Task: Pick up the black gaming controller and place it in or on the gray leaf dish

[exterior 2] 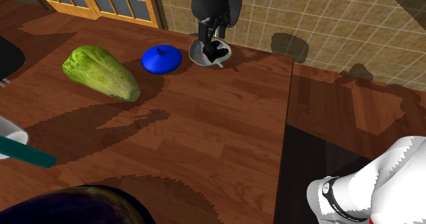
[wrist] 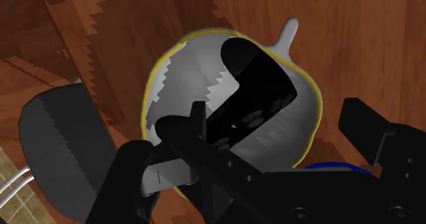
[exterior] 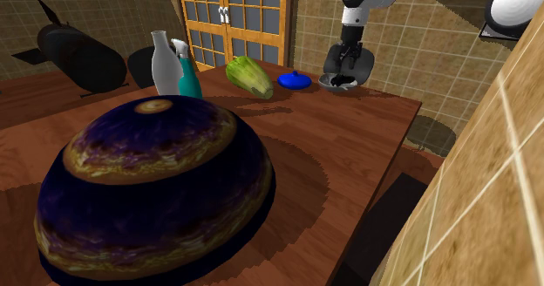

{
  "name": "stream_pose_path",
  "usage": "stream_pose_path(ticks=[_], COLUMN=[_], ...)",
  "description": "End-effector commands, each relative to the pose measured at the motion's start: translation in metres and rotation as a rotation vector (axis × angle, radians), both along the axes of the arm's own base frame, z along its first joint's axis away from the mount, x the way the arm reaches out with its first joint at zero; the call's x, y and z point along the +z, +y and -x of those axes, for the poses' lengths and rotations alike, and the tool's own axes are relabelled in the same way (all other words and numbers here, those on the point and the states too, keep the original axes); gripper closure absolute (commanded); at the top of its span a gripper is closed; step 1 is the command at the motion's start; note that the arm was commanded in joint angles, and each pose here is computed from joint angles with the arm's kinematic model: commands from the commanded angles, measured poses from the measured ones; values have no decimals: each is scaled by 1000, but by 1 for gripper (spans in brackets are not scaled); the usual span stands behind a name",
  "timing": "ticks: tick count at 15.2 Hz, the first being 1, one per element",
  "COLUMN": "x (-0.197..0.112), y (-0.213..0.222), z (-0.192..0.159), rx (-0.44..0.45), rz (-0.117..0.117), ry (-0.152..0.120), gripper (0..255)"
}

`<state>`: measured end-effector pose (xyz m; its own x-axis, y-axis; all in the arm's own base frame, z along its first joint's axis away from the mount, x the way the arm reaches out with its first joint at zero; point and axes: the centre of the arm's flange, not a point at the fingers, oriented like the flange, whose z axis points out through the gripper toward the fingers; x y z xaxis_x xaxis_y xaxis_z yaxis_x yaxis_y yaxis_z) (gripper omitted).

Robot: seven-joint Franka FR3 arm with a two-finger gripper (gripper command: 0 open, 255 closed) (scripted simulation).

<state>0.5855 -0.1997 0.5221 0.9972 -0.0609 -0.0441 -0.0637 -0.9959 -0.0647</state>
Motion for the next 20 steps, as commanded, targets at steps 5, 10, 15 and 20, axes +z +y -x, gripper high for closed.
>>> stream_pose_path(ticks=[5,10,15,20], x=[-33,-42,-42,-42], y=[2,2,2,2], z=[4,4,4,4], rx=[-1,-1,-1,-1], rz=[-14,-14,-14,-14], ry=[7,7,7,7], gripper=[0,0,255,255])
